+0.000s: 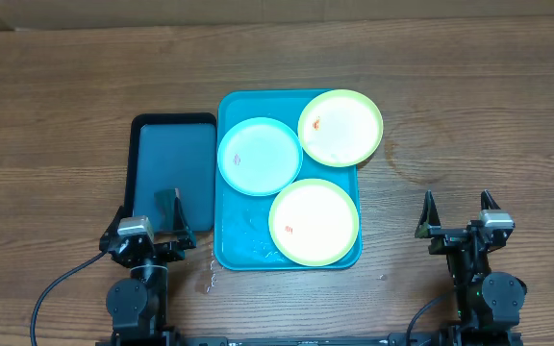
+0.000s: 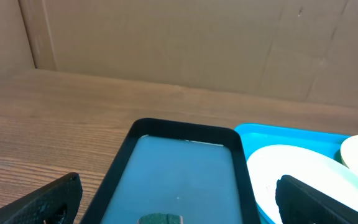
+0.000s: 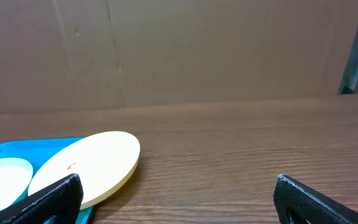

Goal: Clean dirty plates on tray and stack at the side

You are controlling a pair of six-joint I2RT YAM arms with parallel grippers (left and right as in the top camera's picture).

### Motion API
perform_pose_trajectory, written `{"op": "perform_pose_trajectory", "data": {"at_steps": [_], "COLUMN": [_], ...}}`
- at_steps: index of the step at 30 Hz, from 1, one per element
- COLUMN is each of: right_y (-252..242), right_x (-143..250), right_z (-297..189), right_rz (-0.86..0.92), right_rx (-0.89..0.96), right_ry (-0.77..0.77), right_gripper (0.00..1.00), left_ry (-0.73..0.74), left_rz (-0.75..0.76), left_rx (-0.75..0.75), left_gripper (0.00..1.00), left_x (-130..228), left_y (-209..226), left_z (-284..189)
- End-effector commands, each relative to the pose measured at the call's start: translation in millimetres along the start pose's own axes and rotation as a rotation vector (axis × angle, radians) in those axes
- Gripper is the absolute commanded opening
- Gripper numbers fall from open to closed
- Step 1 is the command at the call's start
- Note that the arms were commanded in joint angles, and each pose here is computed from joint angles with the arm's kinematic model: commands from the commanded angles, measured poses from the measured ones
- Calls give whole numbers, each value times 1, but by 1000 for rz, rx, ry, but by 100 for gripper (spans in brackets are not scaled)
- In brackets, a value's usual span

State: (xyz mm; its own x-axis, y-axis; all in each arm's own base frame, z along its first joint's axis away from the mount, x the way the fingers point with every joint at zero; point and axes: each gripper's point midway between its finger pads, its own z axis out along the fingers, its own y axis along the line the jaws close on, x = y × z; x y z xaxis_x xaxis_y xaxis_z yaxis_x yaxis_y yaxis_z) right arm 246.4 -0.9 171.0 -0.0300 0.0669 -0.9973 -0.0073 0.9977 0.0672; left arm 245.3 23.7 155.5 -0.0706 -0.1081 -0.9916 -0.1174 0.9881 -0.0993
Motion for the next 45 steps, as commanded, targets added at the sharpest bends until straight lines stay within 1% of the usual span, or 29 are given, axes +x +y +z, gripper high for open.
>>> {"op": "perform_pose_trajectory", "data": {"at_steps": [1, 34, 37, 42, 45], "right_y": [1, 1, 1, 1, 1], "right_x": [1, 1, 1, 1, 1], "right_z": [0, 0, 0, 0, 0], "right_rz": [-4, -4, -4, -4, -4], "right_rx": [-5, -5, -5, -5, -5], "right_ry": [-7, -6, -6, -5, -5], "right_gripper": [100, 100, 100, 99, 100], "left_ry": [-7, -7, -45, -47, -52], "left_rz": [14, 14, 13, 8, 11], "left_rx": [14, 14, 2, 35, 103], "left_gripper": [100, 100, 100, 100, 100], "left_x": [-1, -1, -10, -11, -12], "left_y": [-3, -3, -1, -7, -19], "left_z": [0, 0, -1, -1, -2]}}
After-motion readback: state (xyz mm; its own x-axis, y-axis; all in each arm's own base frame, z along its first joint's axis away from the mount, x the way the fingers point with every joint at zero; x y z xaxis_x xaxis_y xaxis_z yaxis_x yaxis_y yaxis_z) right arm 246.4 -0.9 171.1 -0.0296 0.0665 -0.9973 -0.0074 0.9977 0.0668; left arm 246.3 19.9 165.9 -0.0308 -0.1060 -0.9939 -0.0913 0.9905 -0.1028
